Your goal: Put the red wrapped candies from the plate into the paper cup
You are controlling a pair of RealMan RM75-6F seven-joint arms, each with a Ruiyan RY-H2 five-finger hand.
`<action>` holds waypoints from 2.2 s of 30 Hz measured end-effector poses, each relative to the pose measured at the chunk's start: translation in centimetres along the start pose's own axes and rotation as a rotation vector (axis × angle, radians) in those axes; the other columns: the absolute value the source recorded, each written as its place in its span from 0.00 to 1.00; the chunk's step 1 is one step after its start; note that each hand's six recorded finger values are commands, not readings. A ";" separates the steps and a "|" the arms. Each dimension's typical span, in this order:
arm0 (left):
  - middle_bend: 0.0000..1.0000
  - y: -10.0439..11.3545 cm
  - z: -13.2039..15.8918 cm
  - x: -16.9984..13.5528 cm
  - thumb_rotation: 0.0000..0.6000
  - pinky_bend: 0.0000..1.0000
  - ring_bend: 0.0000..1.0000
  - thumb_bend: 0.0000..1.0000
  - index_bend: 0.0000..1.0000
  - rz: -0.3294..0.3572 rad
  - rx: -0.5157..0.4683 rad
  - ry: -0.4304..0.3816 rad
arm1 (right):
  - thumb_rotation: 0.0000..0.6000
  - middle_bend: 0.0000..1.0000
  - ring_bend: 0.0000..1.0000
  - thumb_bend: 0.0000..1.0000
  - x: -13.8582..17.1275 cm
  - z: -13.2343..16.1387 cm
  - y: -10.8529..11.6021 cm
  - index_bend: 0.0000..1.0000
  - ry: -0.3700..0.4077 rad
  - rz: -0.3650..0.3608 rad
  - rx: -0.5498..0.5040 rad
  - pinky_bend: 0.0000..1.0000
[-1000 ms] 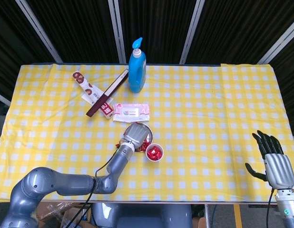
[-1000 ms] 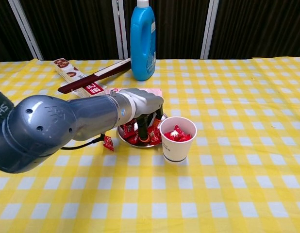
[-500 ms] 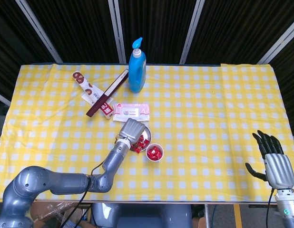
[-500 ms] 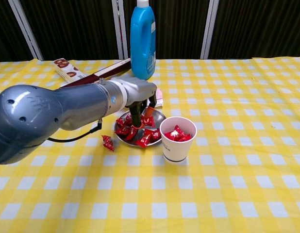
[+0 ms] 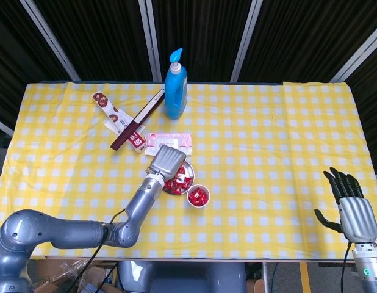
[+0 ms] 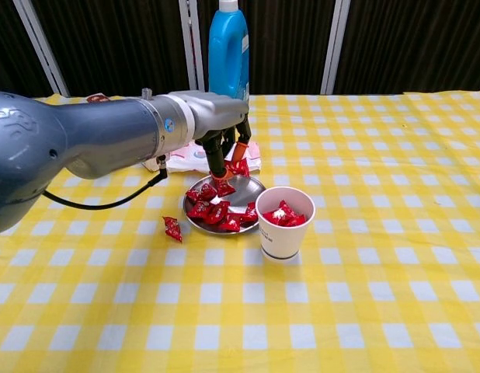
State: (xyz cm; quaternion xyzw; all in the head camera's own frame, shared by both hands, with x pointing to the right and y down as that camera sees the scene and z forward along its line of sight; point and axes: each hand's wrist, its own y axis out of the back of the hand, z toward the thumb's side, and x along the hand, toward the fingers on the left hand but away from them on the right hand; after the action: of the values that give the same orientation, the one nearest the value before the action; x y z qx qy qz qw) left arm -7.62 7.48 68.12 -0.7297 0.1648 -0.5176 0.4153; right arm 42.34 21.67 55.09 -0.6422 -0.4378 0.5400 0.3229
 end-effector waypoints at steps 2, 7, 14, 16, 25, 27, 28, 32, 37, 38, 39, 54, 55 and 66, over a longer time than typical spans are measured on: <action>0.66 0.4 0.4 -0.3 1.00 0.93 0.87 0.38 0.57 0.006 -0.012 -0.015 | 1.00 0.00 0.00 0.36 0.0 0.0 0.0 0.00 -0.002 0.000 0.001 0.00; 0.64 1.5 2.3 -1.3 1.00 0.93 0.87 0.38 0.56 0.021 -0.046 -0.089 | 1.00 0.00 0.00 0.36 -0.1 0.0 0.0 0.00 -0.002 -0.002 0.006 0.00; 0.62 2.3 5.5 -2.7 1.00 0.93 0.87 0.38 0.55 0.026 -0.055 -0.209 | 1.00 0.00 0.00 0.36 0.0 0.0 0.0 0.00 -0.004 -0.004 0.007 0.00; 0.61 2.2 6.3 -3.0 1.00 0.93 0.87 0.36 0.54 0.018 -0.050 -0.234 | 1.00 0.00 0.00 0.36 0.0 0.0 0.0 0.00 -0.003 -0.005 0.007 0.00; 0.53 1.7 7.0 -3.2 1.00 0.93 0.87 0.28 0.47 -0.022 -0.047 -0.251 | 1.00 0.00 0.00 0.36 0.0 0.0 0.1 0.00 0.000 -0.006 0.005 0.00; 0.51 1.6 6.9 -3.2 1.00 0.93 0.87 0.28 0.46 -0.027 -0.048 -0.247 | 1.00 0.00 0.00 0.36 0.0 0.0 0.1 0.00 0.001 -0.007 0.005 0.00; 0.51 1.6 6.9 -3.2 1.00 0.93 0.87 0.28 0.46 -0.027 -0.050 -0.245 | 1.00 0.00 0.00 0.36 0.0 0.0 0.1 0.00 0.002 -0.007 0.006 0.00; 0.49 1.7 6.7 -3.2 1.00 0.93 0.87 0.28 0.44 -0.025 -0.063 -0.238 | 1.00 0.00 0.00 0.36 0.0 0.0 0.1 0.00 0.001 -0.008 0.005 0.00; 0.47 1.9 6.3 -3.3 1.00 0.93 0.87 0.28 0.39 -0.014 -0.083 -0.228 | 1.00 0.00 0.00 0.36 0.1 0.0 0.1 0.00 0.001 -0.009 0.006 0.00; 0.47 2.0 6.1 -3.3 1.00 0.93 0.87 0.28 0.38 -0.011 -0.089 -0.224 | 1.00 0.00 0.00 0.36 0.1 0.0 0.1 0.00 0.001 -0.009 0.006 0.00; 0.47 2.2 5.9 -3.3 1.00 0.93 0.87 0.28 0.37 -0.004 -0.096 -0.218 | 1.00 0.00 0.00 0.36 0.1 0.0 0.2 0.00 0.002 -0.010 0.007 0.00; 0.88 2.7 -2.6 -5.4 1.00 0.94 0.95 0.28 0.36 0.038 -0.011 -0.071 | 1.00 0.00 0.00 0.36 0.0 0.0 0.0 0.00 0.003 -0.008 0.012 0.00; 0.90 2.4 -3.1 -5.7 1.00 0.94 0.96 0.28 0.36 0.028 0.002 -0.067 | 1.00 0.00 0.00 0.36 0.0 0.1 0.0 0.00 0.003 -0.008 0.014 0.00; 0.93 -1.8 -6.4 -8.7 1.00 0.95 0.97 0.28 0.36 -0.095 0.101 -0.092 | 1.00 0.00 0.00 0.36 -0.1 0.2 -0.3 0.00 0.004 -0.003 0.019 0.00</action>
State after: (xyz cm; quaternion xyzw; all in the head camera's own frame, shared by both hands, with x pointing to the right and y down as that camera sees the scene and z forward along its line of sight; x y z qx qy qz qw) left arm -17.26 11.58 64.88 -0.7377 0.0843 -0.5104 0.4337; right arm 42.10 21.65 55.32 -0.6394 -0.4329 0.5426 0.3306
